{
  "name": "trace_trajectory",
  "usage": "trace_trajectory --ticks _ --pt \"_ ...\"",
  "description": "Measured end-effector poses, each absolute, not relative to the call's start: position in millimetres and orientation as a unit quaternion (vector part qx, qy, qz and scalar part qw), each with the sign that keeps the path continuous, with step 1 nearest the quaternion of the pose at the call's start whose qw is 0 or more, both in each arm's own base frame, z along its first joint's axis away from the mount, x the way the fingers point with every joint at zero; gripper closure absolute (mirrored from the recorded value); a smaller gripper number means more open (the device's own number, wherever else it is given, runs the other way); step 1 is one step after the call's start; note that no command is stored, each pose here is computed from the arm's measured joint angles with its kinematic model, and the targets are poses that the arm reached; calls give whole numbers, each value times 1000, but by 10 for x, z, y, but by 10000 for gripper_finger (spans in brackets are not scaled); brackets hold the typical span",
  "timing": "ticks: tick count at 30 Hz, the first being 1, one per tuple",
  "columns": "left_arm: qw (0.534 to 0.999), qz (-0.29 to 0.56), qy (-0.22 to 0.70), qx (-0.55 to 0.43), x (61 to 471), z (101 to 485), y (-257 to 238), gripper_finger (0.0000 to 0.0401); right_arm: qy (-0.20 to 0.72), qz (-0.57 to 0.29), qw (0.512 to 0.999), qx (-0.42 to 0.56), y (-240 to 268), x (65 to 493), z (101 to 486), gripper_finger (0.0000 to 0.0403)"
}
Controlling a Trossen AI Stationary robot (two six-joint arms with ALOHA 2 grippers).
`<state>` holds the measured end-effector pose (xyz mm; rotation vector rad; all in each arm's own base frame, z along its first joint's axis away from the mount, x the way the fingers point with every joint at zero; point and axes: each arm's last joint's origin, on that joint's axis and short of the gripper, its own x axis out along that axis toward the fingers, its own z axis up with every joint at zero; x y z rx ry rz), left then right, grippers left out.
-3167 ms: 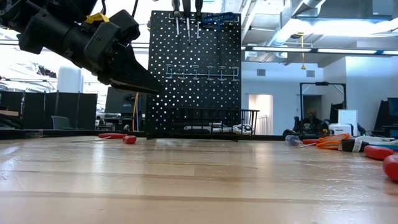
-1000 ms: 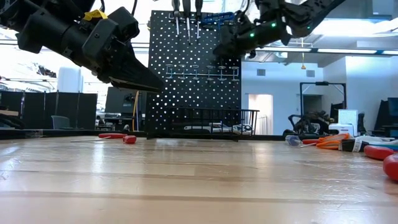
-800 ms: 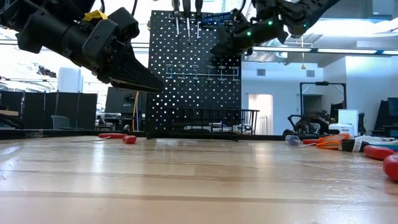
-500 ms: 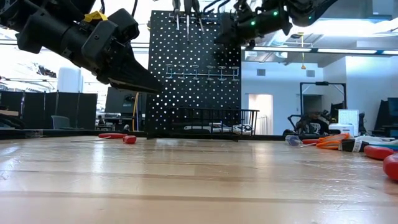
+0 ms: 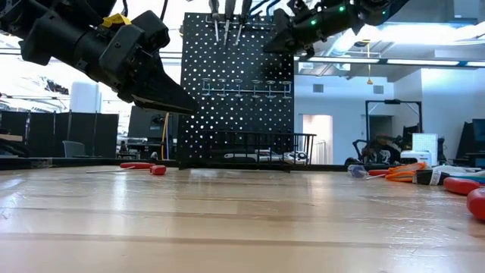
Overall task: Hang tools onto peg board
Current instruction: Hang the blue pick tool on the pegboard
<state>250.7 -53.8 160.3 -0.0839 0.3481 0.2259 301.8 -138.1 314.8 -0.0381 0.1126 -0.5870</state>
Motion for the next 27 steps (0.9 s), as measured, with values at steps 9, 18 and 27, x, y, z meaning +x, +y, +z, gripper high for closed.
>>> trace_trajectory --ticks 9,18,27 --pt "978 112 173 -42 2507 1603 -538 260 88 -273 958 -3 -1327 3032 3080 395" --pt "978 105 174 -40 2498 1601 -574 260 67 -177 981 51 -1252 2996 3146 395" --pt "979 97 174 -39 2488 1602 -618 260 3 -156 979 131 -1263 2460 3168 395"
